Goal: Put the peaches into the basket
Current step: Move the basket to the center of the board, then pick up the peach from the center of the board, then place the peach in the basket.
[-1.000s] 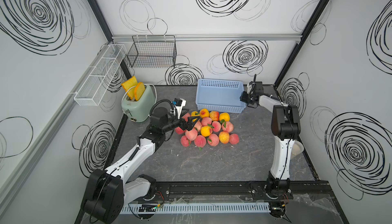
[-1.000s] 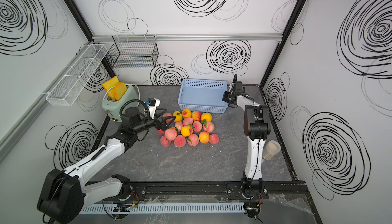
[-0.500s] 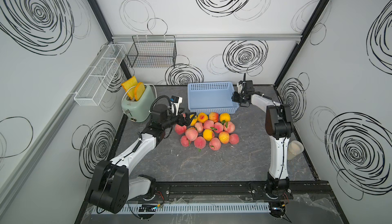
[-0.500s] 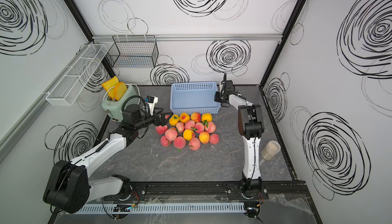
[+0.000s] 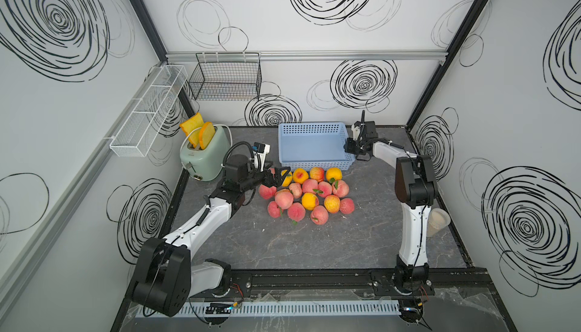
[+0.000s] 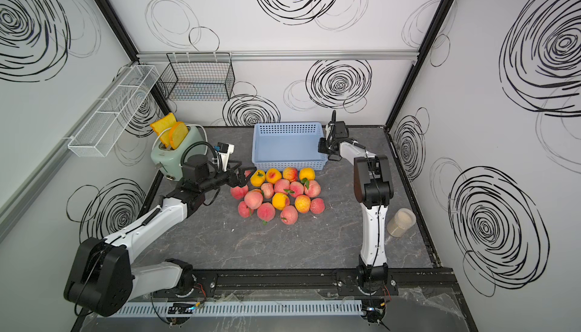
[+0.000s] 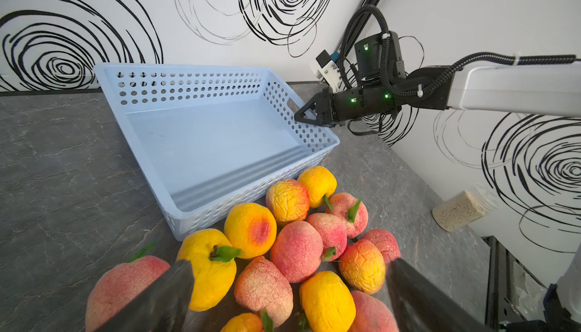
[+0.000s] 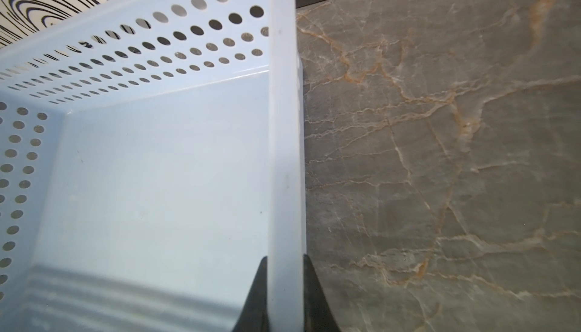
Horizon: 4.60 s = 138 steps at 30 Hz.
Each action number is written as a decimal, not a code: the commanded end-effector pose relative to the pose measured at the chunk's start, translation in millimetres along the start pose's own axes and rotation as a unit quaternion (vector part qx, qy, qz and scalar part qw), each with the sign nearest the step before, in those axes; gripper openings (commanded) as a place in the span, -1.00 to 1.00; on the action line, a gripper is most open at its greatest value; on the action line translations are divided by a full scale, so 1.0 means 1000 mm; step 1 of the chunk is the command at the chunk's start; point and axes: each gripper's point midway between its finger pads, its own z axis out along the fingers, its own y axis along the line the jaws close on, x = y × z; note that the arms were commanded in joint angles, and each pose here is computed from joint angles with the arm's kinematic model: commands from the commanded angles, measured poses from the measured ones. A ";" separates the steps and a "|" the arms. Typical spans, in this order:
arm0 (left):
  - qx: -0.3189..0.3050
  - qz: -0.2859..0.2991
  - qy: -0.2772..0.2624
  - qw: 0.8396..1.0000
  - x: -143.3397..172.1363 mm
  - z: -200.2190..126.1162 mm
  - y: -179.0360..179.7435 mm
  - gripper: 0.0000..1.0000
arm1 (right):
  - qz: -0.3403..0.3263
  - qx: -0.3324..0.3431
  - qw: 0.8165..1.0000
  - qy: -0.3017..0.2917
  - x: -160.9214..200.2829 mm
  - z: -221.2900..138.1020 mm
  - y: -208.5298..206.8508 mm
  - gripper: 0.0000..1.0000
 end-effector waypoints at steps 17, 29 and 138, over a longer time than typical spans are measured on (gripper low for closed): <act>0.029 0.034 -0.007 0.999 -0.020 -0.002 -0.020 0.95 | 0.027 0.023 0.999 -0.015 -0.005 -0.029 0.018 -0.05; 0.177 0.188 0.012 0.966 0.009 -0.021 -0.104 0.96 | 0.039 0.025 0.995 -0.083 -0.012 -0.125 0.011 0.36; 0.173 0.243 0.060 0.953 0.047 -0.003 -0.137 0.95 | -0.043 0.032 0.999 -0.004 0.023 -0.089 0.066 -0.12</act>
